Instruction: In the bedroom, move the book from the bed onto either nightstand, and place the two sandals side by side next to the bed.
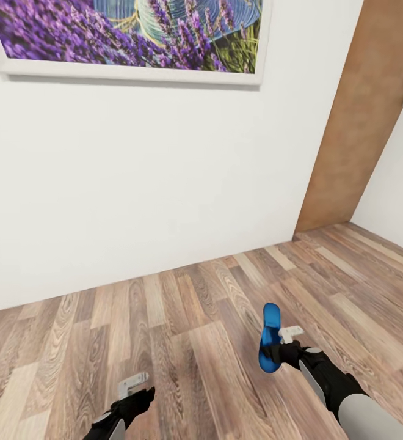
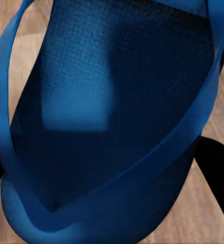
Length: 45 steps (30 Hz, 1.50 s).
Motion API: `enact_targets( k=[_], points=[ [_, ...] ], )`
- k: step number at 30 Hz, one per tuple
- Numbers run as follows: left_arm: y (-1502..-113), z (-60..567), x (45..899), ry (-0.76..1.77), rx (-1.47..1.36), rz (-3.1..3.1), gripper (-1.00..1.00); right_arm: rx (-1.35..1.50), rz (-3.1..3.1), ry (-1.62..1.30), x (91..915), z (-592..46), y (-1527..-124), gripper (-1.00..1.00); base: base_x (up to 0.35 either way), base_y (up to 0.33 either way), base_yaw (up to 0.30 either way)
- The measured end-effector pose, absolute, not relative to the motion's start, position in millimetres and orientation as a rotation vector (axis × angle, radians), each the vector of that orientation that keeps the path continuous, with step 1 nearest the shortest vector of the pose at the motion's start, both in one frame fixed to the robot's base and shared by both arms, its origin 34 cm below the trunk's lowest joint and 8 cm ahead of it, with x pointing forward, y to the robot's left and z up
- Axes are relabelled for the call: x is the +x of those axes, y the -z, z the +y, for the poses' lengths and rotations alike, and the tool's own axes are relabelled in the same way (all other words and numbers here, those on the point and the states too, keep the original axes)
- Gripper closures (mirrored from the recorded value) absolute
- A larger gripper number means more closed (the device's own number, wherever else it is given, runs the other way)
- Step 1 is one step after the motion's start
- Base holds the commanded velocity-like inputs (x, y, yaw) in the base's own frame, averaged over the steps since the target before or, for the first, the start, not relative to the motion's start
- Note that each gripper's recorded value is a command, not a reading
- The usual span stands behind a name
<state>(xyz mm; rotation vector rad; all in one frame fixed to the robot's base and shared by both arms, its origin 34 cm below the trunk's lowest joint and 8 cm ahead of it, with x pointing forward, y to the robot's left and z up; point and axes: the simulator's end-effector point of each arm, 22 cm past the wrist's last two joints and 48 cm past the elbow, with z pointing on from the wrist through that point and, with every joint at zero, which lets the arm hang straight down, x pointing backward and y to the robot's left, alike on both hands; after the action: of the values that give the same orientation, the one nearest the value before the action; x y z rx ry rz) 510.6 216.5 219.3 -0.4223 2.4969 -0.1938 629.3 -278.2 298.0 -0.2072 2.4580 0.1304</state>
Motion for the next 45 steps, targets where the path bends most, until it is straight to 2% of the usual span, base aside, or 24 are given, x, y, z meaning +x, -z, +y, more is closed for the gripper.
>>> enact_targets(
  k=[35,45],
  points=[
    [-277.9,216.3,542.9,0.215,-0.398,2.373,-1.00,-0.210,2.332,-0.113,650.6,-278.1,-370.8,1.00,0.000,0.000,0.233],
    [-278.8,216.4,543.3,0.215,-0.397,2.372,-1.00,-0.210,2.331,-0.114,651.0,-278.0,-372.1,1.00,0.000,0.000,0.137]
  ],
)
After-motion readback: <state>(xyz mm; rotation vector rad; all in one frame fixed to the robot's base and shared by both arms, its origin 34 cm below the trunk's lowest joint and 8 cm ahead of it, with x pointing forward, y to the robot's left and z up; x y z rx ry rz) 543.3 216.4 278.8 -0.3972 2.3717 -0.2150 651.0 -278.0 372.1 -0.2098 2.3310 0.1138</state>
